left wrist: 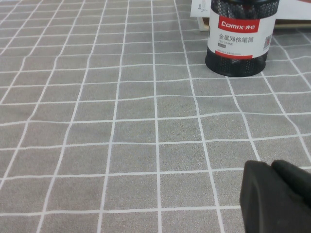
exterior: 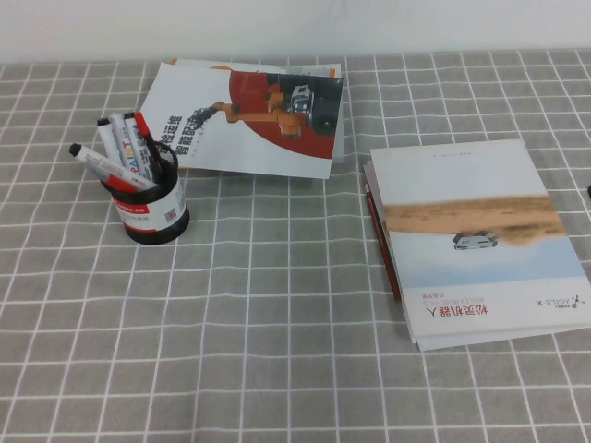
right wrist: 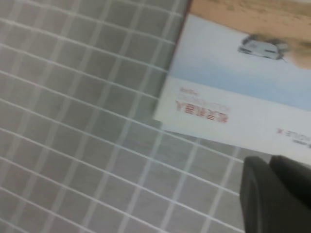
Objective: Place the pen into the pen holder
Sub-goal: Pick up the pen on the table
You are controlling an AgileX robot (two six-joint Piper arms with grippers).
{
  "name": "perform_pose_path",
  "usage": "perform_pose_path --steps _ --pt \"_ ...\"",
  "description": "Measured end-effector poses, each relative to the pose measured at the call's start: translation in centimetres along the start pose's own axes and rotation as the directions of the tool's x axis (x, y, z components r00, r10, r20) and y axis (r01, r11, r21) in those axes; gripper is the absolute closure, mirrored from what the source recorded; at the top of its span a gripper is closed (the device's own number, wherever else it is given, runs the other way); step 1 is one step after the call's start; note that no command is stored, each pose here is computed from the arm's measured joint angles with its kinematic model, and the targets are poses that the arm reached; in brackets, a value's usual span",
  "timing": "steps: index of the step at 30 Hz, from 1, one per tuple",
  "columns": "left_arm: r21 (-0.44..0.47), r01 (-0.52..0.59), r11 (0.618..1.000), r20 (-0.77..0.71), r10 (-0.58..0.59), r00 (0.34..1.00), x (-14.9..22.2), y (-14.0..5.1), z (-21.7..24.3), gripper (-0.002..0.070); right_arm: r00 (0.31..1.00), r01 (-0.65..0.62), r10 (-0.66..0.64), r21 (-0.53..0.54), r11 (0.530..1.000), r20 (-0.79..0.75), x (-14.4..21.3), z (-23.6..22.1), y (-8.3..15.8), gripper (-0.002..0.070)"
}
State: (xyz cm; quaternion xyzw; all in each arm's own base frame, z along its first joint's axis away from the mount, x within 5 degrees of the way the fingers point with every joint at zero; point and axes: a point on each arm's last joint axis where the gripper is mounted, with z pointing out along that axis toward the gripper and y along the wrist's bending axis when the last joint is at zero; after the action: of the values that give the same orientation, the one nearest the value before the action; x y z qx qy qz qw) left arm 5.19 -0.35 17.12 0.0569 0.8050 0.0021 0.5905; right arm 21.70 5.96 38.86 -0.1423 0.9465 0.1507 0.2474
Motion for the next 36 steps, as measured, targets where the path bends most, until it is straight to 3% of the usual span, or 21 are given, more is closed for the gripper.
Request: perform_pose_path --steps 5,10,18,27,36 --pt "0.000 0.000 1.000 0.000 0.000 1.000 0.0 0.0 0.0 0.0678 0.989 0.117 -0.104 0.116 0.986 -0.106 -2.5 3.1 1.1 0.0689" --pt "0.000 0.000 1.000 0.000 0.000 1.000 0.0 0.0 0.0 0.0678 0.969 0.205 -0.176 0.165 0.965 -0.173 -4.5 6.2 2.2 0.0689" --pt "0.000 0.000 1.000 0.000 0.000 1.000 0.0 0.0 0.0 0.0678 0.896 0.361 -0.284 0.188 0.913 -0.340 -4.5 13.9 7.0 0.0689" --pt "0.000 0.000 1.000 0.000 0.000 1.000 0.0 0.0 0.0 0.0678 0.873 0.378 -0.292 0.162 0.912 -0.391 -6.0 22.0 11.4 0.0689" --pt "0.000 0.000 1.000 0.000 0.000 1.000 0.0 0.0 0.0 0.0678 0.926 0.299 -0.247 0.159 0.941 -0.284 -9.5 24.3 13.4 0.0687"
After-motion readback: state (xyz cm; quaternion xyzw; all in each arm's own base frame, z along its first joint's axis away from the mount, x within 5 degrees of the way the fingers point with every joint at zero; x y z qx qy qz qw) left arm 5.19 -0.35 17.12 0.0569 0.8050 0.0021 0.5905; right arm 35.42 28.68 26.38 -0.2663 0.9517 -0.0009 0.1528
